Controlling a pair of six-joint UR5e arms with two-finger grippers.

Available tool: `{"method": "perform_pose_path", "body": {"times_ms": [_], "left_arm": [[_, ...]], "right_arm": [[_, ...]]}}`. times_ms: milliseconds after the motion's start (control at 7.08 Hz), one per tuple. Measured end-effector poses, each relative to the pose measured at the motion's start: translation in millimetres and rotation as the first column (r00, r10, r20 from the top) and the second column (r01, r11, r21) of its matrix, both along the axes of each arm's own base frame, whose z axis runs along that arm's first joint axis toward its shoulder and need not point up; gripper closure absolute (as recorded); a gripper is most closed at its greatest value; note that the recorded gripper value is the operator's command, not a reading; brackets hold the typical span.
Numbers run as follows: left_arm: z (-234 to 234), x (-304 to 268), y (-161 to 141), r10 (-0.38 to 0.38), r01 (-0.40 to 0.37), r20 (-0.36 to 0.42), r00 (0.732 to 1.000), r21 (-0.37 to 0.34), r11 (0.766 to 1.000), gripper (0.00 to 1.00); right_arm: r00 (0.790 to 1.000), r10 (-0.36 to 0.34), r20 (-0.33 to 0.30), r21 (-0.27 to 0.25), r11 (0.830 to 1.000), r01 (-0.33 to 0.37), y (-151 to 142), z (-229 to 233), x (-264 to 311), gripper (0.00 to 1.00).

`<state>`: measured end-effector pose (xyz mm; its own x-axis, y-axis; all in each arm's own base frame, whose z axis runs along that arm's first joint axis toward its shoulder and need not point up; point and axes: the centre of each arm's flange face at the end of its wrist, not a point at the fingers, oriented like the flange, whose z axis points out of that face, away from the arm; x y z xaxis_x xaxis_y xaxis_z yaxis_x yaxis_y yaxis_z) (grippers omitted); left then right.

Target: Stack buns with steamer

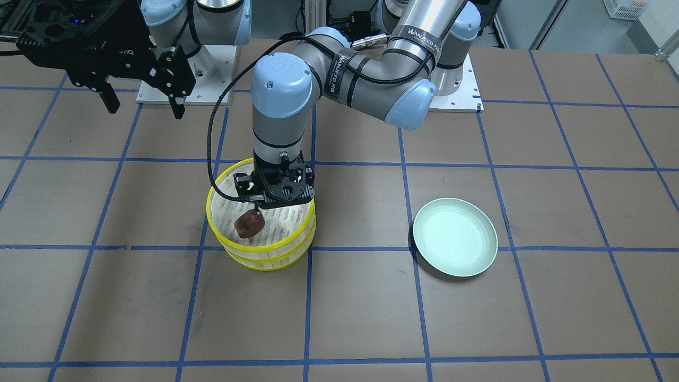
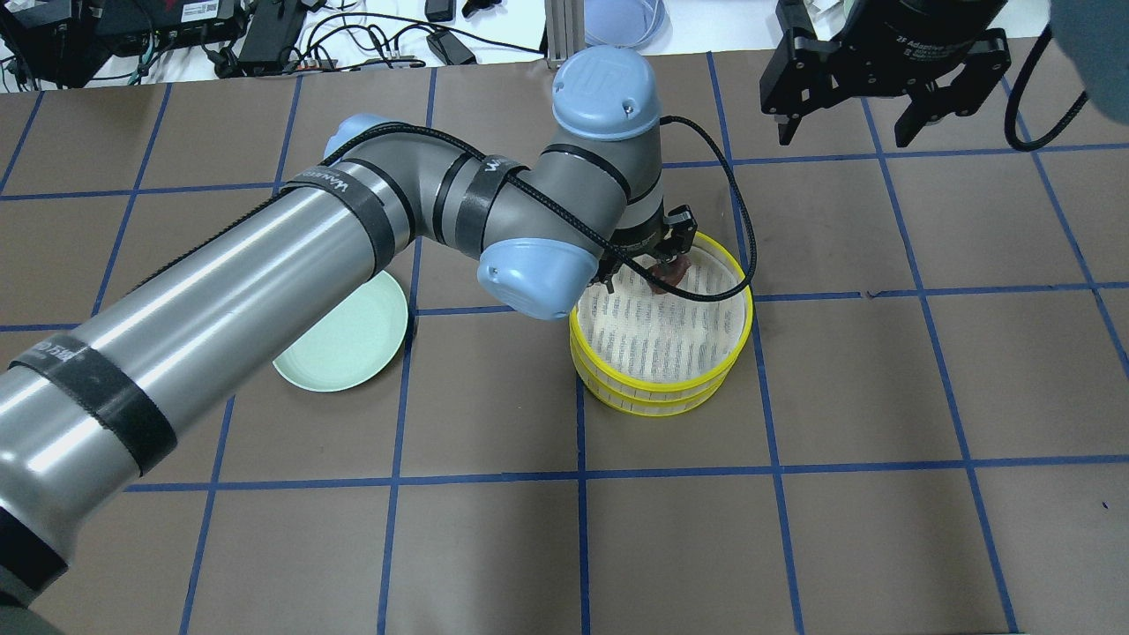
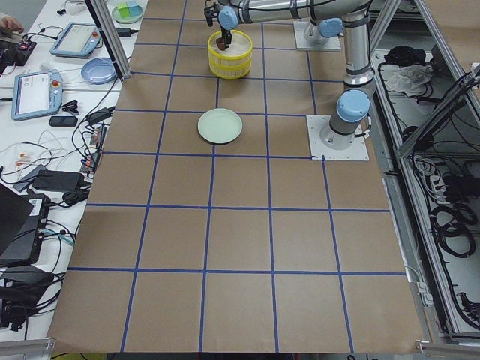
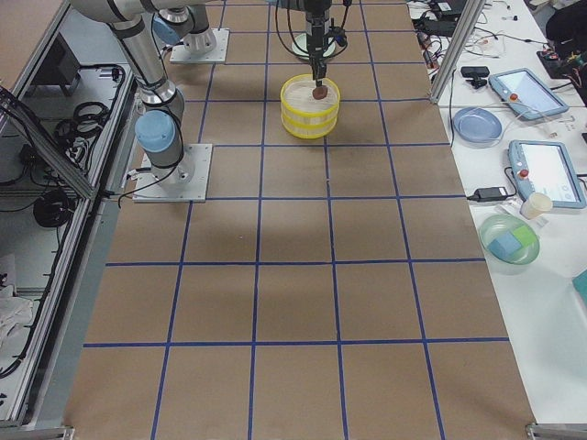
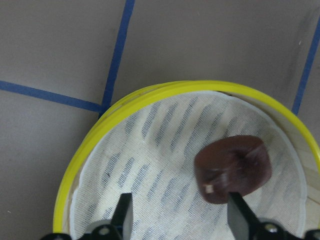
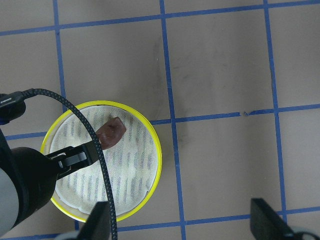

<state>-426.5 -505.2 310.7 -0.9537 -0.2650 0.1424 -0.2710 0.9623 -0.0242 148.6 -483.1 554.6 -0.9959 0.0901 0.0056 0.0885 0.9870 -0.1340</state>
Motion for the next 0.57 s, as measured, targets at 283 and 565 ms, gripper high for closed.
{"method": "perform_pose_path", "body": {"times_ms": [283,565], "left_arm": [[22.4,11.3,-1.3,-0.019,0.019,-0.005,1.000,-0.037,0.999,0.00],[62.2,60.8,-16.0,-0.065,0.068,0.040,0.997,-0.079,0.995,0.00]], "right_arm": [[1.000,0.000,-0.002,-0.001,1.000,0.000,-0.1,-0.2,-0.3,0.00],[1.000,0.001,-0.002,-0.001,1.000,-0.001,-0.4,-0.5,-0.3,0.00]]}}
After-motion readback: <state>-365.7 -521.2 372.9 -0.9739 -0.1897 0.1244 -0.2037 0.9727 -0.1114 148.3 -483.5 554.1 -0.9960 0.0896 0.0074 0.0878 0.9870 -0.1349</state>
